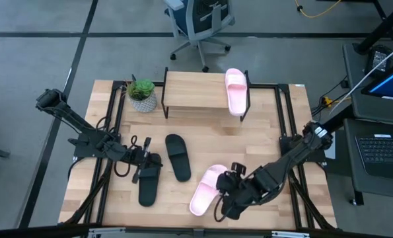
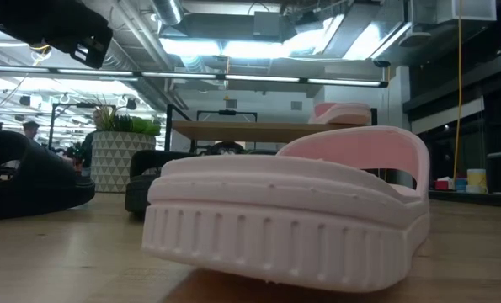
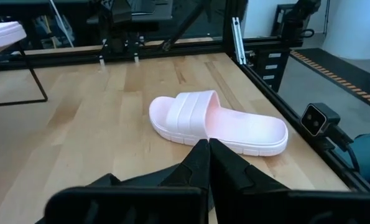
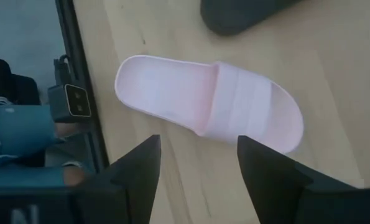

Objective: Pick and place slides into the shelf
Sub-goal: Put the pink slide on the shelf

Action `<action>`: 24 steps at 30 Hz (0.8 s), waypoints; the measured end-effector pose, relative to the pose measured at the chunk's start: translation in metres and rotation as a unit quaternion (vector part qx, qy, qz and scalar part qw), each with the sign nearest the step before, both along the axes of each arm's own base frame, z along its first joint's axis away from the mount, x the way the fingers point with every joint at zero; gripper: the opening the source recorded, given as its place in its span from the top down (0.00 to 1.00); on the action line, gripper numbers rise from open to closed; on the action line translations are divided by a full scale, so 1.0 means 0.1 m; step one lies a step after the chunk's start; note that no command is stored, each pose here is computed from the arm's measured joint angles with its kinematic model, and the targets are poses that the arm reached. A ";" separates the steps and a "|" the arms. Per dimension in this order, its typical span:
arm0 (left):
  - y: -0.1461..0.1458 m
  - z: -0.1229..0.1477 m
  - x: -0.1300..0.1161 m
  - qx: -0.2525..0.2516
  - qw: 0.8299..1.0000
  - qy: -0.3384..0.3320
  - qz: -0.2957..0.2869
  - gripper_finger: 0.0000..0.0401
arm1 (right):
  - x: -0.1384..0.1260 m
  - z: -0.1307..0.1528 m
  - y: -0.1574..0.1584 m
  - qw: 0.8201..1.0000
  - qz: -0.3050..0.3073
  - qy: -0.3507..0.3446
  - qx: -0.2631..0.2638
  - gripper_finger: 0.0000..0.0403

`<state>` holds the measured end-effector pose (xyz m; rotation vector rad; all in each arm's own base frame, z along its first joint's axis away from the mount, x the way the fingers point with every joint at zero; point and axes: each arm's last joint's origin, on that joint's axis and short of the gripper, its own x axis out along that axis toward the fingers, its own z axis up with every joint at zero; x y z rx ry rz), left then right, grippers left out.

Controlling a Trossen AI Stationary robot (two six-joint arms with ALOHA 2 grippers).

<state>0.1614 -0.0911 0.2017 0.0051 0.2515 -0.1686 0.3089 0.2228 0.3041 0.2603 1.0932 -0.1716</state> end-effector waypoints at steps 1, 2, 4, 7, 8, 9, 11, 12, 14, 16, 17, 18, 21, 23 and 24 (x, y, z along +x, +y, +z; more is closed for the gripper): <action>0.00 0.00 0.00 0.000 1.000 0.000 0.000 1.00 | 0.03 -0.02 0.03 1.000 0.001 0.002 -0.002 0.47; 0.00 0.00 0.00 0.000 1.000 0.000 0.000 1.00 | 0.06 -0.04 0.05 1.000 0.003 0.006 -0.004 0.47; 0.00 0.00 0.00 0.000 1.000 0.000 0.000 1.00 | 0.14 -0.05 0.11 1.000 0.005 0.014 -0.004 0.47; 0.00 0.00 0.00 0.000 1.000 0.001 0.000 1.00 | 0.23 -0.05 0.18 0.999 0.004 0.037 -0.019 0.47; 0.00 0.00 0.00 0.000 1.000 0.002 0.000 1.00 | 0.26 -0.05 0.20 0.999 0.002 0.042 -0.023 0.47; 0.00 -0.01 0.00 0.000 1.000 0.003 0.000 1.00 | 0.29 -0.04 0.23 0.998 -0.001 0.050 -0.027 0.47; -0.01 -0.01 -0.01 0.002 1.000 0.006 -0.004 1.00 | 0.35 -0.02 0.27 0.998 -0.014 0.058 -0.034 0.47; -0.02 -0.01 -0.01 0.003 1.000 0.007 -0.005 1.00 | 0.38 -0.02 0.30 0.997 -0.019 0.059 -0.035 0.47; -0.03 -0.02 -0.02 0.004 1.000 0.009 -0.009 1.00 | 0.43 -0.03 0.34 0.996 -0.022 0.068 -0.045 0.47; -0.04 -0.02 -0.03 0.005 1.000 0.010 -0.012 1.00 | 0.49 -0.07 0.39 0.996 -0.021 0.069 -0.046 0.47; -0.04 -0.02 -0.03 0.006 1.000 0.010 -0.013 1.00 | 0.51 -0.10 0.41 0.996 -0.021 0.072 -0.049 0.47; -0.04 -0.02 -0.03 0.006 1.000 0.010 -0.015 1.00 | 0.52 -0.15 0.42 0.996 -0.021 0.073 -0.049 0.47; -0.05 -0.02 -0.04 0.006 1.000 0.010 -0.017 1.00 | 0.54 -0.25 0.41 0.993 -0.032 0.091 -0.065 0.47; -0.06 -0.02 -0.04 0.006 1.000 0.010 -0.019 1.00 | 0.55 -0.32 0.40 0.990 -0.037 0.108 -0.079 0.47; -0.06 -0.02 -0.04 0.006 1.000 0.010 -0.019 1.00 | 0.56 -0.35 0.40 0.990 -0.037 0.108 -0.085 0.47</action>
